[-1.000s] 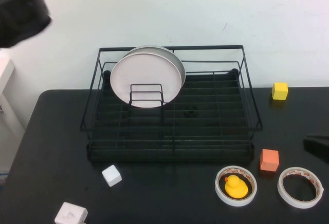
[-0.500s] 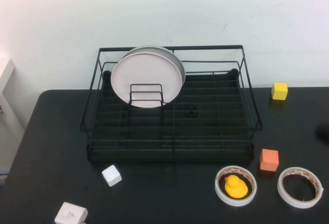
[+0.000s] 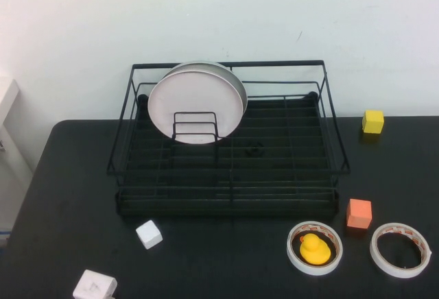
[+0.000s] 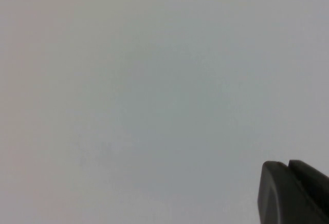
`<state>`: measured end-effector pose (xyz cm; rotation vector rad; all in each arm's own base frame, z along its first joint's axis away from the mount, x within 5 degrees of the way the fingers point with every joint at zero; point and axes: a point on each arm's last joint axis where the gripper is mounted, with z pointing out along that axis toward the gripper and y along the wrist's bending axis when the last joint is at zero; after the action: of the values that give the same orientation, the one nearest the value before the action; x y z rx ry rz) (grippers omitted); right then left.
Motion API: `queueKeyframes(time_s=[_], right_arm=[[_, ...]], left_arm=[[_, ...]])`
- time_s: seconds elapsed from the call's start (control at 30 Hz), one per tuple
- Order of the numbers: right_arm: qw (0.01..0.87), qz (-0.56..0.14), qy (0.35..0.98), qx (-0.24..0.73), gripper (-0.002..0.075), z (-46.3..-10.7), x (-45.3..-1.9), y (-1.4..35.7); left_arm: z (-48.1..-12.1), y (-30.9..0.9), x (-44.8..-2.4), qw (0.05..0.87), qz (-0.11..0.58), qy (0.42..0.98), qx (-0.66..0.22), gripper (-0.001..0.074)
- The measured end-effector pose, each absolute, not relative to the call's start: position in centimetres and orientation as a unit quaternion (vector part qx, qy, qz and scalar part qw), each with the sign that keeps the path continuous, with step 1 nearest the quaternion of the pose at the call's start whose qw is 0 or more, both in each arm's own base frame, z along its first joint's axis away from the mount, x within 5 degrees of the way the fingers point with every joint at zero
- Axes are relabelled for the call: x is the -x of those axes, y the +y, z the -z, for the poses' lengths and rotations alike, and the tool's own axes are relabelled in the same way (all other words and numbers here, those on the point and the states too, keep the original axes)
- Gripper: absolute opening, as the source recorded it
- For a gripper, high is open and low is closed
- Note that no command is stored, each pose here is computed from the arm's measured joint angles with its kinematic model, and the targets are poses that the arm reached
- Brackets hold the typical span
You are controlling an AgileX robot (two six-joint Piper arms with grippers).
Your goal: Place plate on rack
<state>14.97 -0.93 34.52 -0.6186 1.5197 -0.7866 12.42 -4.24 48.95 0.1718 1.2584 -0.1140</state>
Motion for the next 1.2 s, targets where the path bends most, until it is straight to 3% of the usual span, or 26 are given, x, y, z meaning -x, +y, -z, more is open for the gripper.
queueKeyframes(time_s=[0.13,0.23,0.4,0.53,0.7,0.97,1.2], right_arm=[[0.529,0.436,0.688,0.240,-0.0002,-34.0,-14.7,-3.0],[0.452,0.439,0.749,0.206,-0.0002,-32.8,-13.7,-4.1],[0.391,0.324,0.841,0.187,-0.0002,-30.7,-10.7,-3.5],[0.402,0.204,0.858,0.245,-0.0002,-30.0,-8.2,-1.4],[0.469,0.084,0.831,0.288,-0.0002,-30.3,-5.4,1.1],[0.520,0.060,0.797,0.300,-0.0002,-30.3,-2.6,1.8],[0.531,0.015,0.800,0.281,-0.0002,-26.7,-3.3,2.4]], left_arm=[[-49.6,-3.2,-10.9,0.821,0.043,0.564,-0.078,-0.0001],[-49.9,-2.5,-10.1,0.829,0.029,0.555,-0.069,-0.0001],[-49.8,-0.9,-9.1,0.831,0.004,0.556,-0.028,-0.0001],[-48.2,0.6,-8.6,0.808,-0.006,0.588,0.039,-0.0001],[-43.9,1.7,-7.9,0.781,-0.017,0.621,0.062,-0.0001],[-35.2,1.8,-6.1,0.766,0.046,0.640,0.040,-0.0001],[-28.2,1.4,-5.4,0.750,0.100,0.654,0.022,-0.0001]])
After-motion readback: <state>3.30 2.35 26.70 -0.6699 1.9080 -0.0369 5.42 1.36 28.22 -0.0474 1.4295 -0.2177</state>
